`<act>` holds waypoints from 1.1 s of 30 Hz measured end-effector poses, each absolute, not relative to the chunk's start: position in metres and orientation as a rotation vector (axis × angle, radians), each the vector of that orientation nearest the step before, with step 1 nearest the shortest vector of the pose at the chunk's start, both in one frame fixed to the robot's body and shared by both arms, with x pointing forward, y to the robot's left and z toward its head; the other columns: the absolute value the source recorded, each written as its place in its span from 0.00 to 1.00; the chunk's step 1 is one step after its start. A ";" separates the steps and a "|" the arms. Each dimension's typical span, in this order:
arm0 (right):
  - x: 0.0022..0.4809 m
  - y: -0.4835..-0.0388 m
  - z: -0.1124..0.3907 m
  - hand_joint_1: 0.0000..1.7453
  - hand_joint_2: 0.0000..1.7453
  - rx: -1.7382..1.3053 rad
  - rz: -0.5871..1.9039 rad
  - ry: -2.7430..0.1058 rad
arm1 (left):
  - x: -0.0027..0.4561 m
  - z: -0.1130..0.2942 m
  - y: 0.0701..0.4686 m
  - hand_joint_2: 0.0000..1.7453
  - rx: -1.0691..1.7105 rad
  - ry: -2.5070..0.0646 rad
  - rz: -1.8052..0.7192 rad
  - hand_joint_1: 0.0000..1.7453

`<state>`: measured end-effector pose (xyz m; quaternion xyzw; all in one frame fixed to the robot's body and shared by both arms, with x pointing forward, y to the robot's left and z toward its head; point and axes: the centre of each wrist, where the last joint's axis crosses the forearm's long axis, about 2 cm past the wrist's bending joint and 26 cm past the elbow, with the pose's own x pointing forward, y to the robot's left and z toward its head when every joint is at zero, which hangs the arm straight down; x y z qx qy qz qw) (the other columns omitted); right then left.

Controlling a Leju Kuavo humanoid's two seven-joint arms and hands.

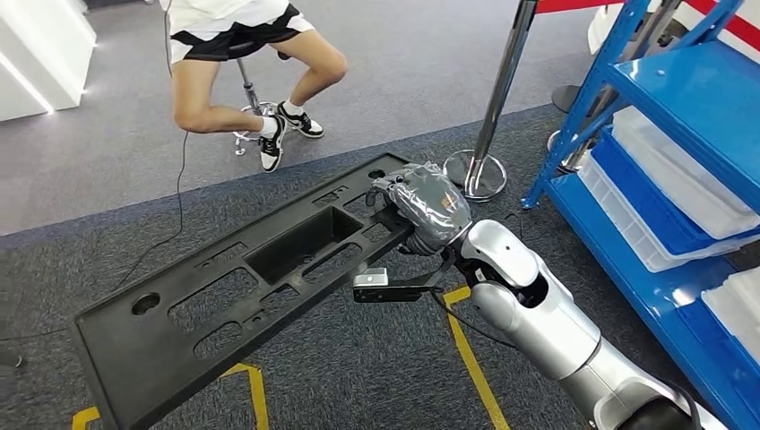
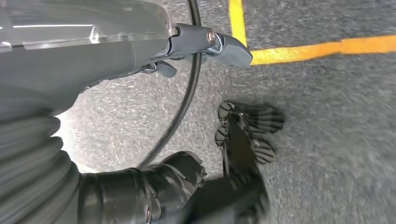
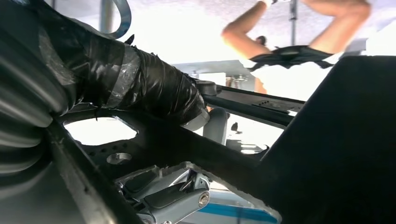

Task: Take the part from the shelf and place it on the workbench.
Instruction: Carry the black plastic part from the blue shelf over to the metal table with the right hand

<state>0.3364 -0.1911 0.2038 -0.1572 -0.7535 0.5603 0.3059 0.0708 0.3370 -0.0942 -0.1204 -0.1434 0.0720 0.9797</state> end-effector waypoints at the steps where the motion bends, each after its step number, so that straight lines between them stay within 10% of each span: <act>1: 0.336 -0.191 0.204 1.00 1.00 -0.416 1.483 -1.994 | 0.073 -0.093 0.339 1.00 -0.236 -0.298 0.139 0.00; 33: 0.343 -0.196 0.198 1.00 1.00 -0.423 1.498 -1.967 | 0.086 -0.086 0.330 1.00 -0.245 -0.348 0.137 0.00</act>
